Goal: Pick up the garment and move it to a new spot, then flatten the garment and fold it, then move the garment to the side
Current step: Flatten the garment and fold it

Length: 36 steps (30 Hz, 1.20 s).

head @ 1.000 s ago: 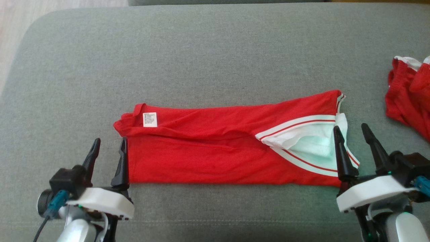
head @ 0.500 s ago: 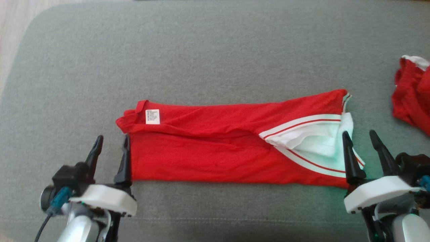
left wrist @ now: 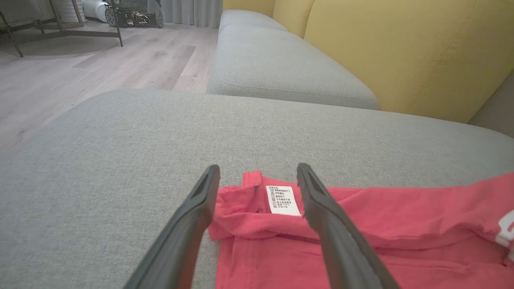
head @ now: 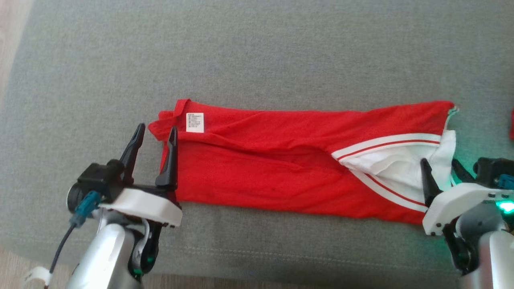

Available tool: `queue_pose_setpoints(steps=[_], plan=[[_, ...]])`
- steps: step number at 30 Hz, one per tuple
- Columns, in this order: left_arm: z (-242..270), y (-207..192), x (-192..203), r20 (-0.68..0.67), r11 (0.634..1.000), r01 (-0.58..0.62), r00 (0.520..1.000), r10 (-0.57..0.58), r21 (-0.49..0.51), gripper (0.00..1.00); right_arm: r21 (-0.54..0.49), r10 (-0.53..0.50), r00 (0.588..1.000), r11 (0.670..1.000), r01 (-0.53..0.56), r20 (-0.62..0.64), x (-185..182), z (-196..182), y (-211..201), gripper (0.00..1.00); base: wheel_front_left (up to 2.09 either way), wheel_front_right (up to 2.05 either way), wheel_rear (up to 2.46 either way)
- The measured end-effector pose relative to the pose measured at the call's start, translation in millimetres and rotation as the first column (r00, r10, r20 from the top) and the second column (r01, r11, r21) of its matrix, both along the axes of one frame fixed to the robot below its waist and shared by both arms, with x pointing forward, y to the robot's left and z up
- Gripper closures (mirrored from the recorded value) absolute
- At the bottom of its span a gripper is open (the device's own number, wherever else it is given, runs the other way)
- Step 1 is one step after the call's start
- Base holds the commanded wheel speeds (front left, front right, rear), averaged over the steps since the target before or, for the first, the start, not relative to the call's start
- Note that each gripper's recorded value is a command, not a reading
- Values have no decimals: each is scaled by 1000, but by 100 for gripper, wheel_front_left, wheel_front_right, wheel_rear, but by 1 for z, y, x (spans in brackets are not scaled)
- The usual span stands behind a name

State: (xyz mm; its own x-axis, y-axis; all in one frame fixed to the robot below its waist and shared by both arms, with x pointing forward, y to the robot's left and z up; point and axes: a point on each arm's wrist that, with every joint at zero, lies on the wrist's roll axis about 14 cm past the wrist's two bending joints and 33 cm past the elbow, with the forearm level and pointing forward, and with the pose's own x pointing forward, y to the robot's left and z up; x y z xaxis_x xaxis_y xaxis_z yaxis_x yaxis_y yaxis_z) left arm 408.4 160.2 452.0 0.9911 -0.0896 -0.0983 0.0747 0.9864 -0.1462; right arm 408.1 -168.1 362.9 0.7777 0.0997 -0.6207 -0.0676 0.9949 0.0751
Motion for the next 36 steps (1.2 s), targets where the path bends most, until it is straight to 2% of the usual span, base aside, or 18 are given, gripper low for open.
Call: queue_pose_setpoints(steps=[5, 10, 11, 13, 22, 32, 36], plan=[[-1, -3, 4, 1, 1000, 9, 1000, -9, -5, 0, 22, 0, 999, 1000, 1, -44, -1, -6, 3, 0, 0, 0, 0], [-3, -5, 5, -1, 1000, 18, 1000, -18, -2, 0, 100, 7, 997, 995, 0, -72, -3, -6, 14, 0, 0, 0, 0], [-2, -6, 5, 1, 1000, 21, 1000, -21, -4, 0, 111, 11, 997, 994, -3, -78, -4, -6, 17, 3, 0, 0, 0], [-1, -6, 6, 8, 1000, 25, 1000, -25, -3, 0, 133, 16, 996, 991, -5, -83, -5, -5, 21, 100, 0, 0, 0], [2, -8, 9, 20, 999, 33, 999, -33, -2, 0, 163, -3, 997, 986, 15, -73, -7, -3, 20, 100, 0, 0, 0], [7, -11, 8, 35, 999, 36, 999, -36, -9, 0, 130, -156, 988, 979, 156, -13, -16, 14, -31, 100, 0, 0, 0], [7, -11, 3, 34, 999, 34, 999, -34, -13, 0, 122, -186, 983, 975, 184, 4, -21, 23, -43, 100, 0, 0, 0]])
